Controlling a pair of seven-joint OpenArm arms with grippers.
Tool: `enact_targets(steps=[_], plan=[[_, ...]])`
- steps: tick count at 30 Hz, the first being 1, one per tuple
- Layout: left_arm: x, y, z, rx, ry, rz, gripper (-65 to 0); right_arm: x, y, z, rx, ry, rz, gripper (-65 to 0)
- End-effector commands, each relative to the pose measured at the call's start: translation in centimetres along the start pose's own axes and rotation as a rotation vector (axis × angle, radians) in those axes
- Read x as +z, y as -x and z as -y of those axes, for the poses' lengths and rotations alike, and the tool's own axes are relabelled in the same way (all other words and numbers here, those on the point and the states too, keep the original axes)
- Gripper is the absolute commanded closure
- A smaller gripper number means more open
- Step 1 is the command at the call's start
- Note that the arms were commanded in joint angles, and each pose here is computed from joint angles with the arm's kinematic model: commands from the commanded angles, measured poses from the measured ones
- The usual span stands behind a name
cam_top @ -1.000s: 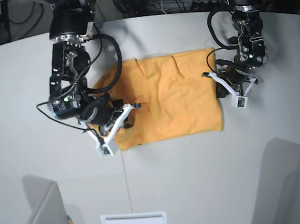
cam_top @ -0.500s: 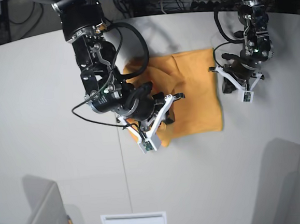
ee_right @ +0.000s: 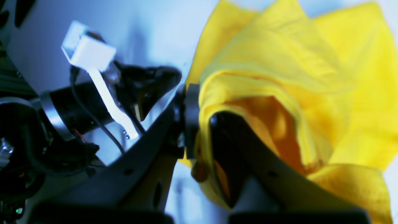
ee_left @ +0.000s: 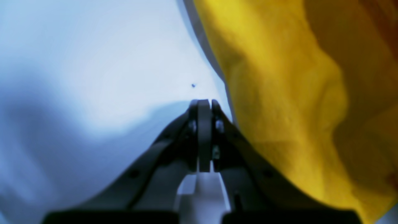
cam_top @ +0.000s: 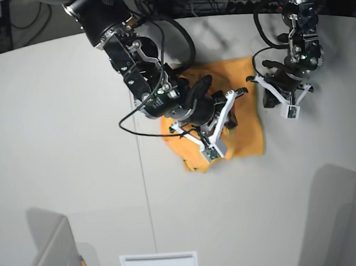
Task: Fold the T-shirt properly
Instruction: 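Grasp the shirt end with the right gripper and fold it toward the left gripper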
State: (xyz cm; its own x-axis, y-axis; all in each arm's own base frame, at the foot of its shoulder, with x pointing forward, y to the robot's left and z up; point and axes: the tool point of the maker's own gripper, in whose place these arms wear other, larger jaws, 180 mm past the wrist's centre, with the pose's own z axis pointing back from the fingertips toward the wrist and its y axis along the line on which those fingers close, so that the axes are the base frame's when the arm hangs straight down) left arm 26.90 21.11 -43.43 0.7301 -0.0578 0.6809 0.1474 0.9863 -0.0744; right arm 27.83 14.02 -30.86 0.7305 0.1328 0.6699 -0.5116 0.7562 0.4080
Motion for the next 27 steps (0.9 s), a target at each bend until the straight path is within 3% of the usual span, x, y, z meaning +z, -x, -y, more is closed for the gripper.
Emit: enact_targets(steps=[1,6,15,23,27], plan=[[0.3,1.0,-0.6,-0.029,-0.024,-0.051,0.0,0.1,-2.2,-1.0,0.015,-0.028,0.072,0.0],[0.5,2.2,-1.3,-0.095,-0.069,-0.093,0.0,-1.5,-1.1,-0.8,0.021,-0.018,0.046,0.0],[0.9,2.1,-1.0,-0.113,-0.069,-0.086,0.0,-3.1,-1.0,-2.4,0.086,-0.043,0.07,0.0],[1.9,1.7,-0.4,-0.134,-0.062,-0.067,0.0,-6.0,1.2,-1.9,-0.087,-0.135,-0.06,0.0],[4.6,0.3,-2.9,-0.121,-0.142,-0.008,0.0,-6.2,1.6,-2.0,-0.12,-0.155,-0.082,-27.3]])
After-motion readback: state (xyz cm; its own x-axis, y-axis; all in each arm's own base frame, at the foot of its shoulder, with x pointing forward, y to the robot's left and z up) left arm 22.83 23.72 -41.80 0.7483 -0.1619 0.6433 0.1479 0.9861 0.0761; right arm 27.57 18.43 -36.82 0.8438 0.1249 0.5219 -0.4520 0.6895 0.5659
